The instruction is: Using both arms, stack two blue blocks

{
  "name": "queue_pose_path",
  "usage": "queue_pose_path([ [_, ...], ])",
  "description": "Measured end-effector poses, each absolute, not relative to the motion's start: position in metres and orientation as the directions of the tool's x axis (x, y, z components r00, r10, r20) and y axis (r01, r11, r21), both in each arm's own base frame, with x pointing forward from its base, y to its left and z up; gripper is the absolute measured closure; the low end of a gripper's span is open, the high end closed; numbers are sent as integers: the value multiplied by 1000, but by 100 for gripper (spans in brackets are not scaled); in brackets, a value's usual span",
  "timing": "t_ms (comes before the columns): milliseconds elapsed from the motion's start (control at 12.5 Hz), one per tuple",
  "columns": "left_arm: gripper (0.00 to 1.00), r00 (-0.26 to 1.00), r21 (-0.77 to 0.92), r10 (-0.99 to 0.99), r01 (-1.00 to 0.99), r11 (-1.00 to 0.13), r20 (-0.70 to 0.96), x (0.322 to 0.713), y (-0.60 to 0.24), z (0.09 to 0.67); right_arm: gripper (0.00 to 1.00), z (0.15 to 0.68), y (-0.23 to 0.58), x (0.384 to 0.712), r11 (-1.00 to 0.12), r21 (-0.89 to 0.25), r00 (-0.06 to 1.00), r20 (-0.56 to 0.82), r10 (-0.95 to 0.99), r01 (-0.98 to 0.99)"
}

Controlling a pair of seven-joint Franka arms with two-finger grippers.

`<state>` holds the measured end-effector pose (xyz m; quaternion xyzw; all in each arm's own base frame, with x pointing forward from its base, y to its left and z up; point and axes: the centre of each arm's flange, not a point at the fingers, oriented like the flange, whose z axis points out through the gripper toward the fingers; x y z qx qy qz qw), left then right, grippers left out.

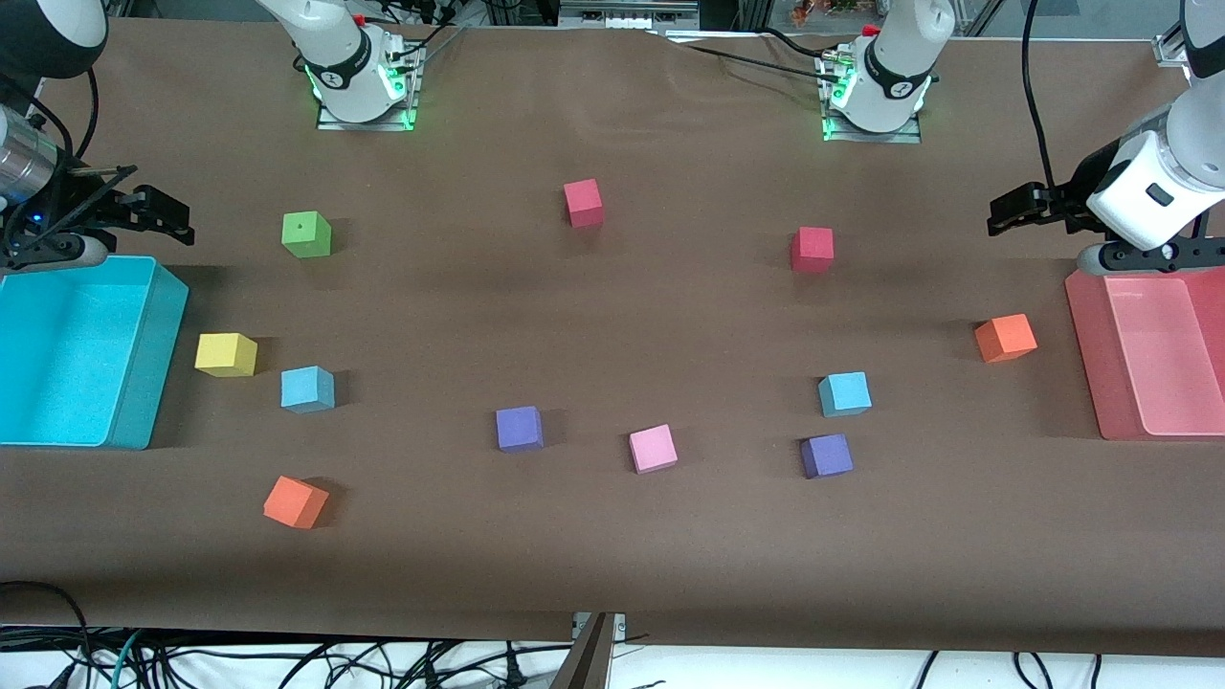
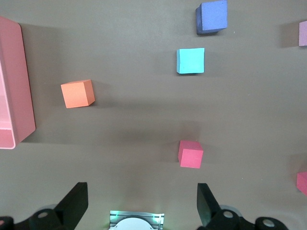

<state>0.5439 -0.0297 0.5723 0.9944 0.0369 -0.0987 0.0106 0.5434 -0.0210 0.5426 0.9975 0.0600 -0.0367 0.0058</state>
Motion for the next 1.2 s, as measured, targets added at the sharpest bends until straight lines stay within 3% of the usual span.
queue_pose_path([
  [880, 0, 979, 10, 29, 32, -999, -201, 553, -52, 567, 0, 539, -20, 549, -993, 7, 991, -57, 120, 121],
  [1200, 0, 992, 18, 33, 36, -999, -124, 561, -50, 584, 0, 466, -20, 586, -992, 11, 992, -33, 124, 124],
])
